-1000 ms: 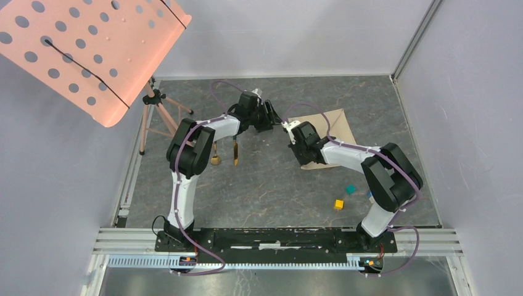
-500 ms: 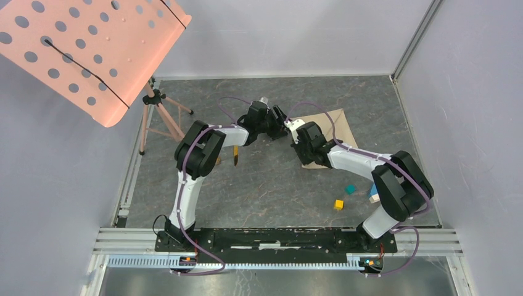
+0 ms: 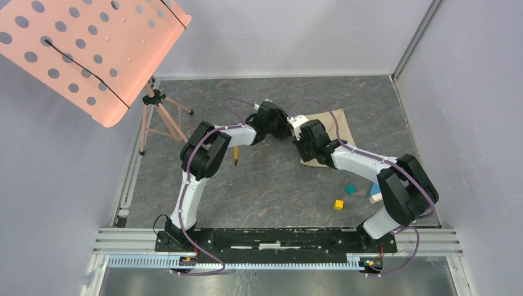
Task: Fold the napkin into a case and place the utensils inside
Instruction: Pick up the upper triangle-folded napkin from the center of the board.
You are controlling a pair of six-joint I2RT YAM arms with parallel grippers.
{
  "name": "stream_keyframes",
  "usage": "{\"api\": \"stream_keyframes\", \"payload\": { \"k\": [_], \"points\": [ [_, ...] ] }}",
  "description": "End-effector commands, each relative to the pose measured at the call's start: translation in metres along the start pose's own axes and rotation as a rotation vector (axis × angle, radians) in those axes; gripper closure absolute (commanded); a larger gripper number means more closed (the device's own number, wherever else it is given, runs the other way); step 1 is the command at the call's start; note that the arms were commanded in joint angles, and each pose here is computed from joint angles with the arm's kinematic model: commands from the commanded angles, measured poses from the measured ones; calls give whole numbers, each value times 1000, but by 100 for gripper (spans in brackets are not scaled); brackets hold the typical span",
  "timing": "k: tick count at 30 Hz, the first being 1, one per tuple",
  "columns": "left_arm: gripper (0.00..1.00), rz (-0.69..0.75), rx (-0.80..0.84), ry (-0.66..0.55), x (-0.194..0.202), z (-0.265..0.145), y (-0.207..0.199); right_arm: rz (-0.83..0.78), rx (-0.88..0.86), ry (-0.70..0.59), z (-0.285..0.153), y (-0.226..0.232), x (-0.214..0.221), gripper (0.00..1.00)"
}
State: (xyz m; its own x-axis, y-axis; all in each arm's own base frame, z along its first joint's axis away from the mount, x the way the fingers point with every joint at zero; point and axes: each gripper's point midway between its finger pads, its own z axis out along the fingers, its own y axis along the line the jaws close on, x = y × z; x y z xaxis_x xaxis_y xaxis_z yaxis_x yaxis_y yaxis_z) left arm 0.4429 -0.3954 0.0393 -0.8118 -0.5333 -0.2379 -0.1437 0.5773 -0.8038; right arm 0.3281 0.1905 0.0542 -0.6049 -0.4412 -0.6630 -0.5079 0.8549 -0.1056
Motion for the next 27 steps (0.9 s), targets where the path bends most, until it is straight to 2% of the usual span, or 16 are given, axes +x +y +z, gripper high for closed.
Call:
{"api": "stream_keyframes", "payload": {
  "k": [1,6,11,14,16,18,19,22,27],
  "points": [
    [43,-87,-144,-10,4,13,35,3,-20,-92,-4,0,-24,100],
    [45,-91,-163,-22,1,17,38,10,-29,-90,-4,-1,-20,100],
    [57,-32,-158,-49,-10,18,29,9,-51,-89,-4,3,-17,99],
    [73,30,-142,-65,-17,14,18,-14,-71,-90,-5,5,-17,100],
    [88,71,-134,-77,-22,8,12,-4,-89,-104,-8,9,-20,99],
    [97,109,-122,-87,-26,-1,4,14,-139,-127,-13,22,-26,100],
    [98,124,-119,-93,-30,-7,-1,23,-150,-135,-17,25,-29,99],
    [98,164,-159,-135,-46,-52,-12,32,-217,-167,-32,49,-41,100],
    [98,254,-338,-270,-81,-174,-17,84,-467,-271,-78,124,-75,100]
  ]
}}
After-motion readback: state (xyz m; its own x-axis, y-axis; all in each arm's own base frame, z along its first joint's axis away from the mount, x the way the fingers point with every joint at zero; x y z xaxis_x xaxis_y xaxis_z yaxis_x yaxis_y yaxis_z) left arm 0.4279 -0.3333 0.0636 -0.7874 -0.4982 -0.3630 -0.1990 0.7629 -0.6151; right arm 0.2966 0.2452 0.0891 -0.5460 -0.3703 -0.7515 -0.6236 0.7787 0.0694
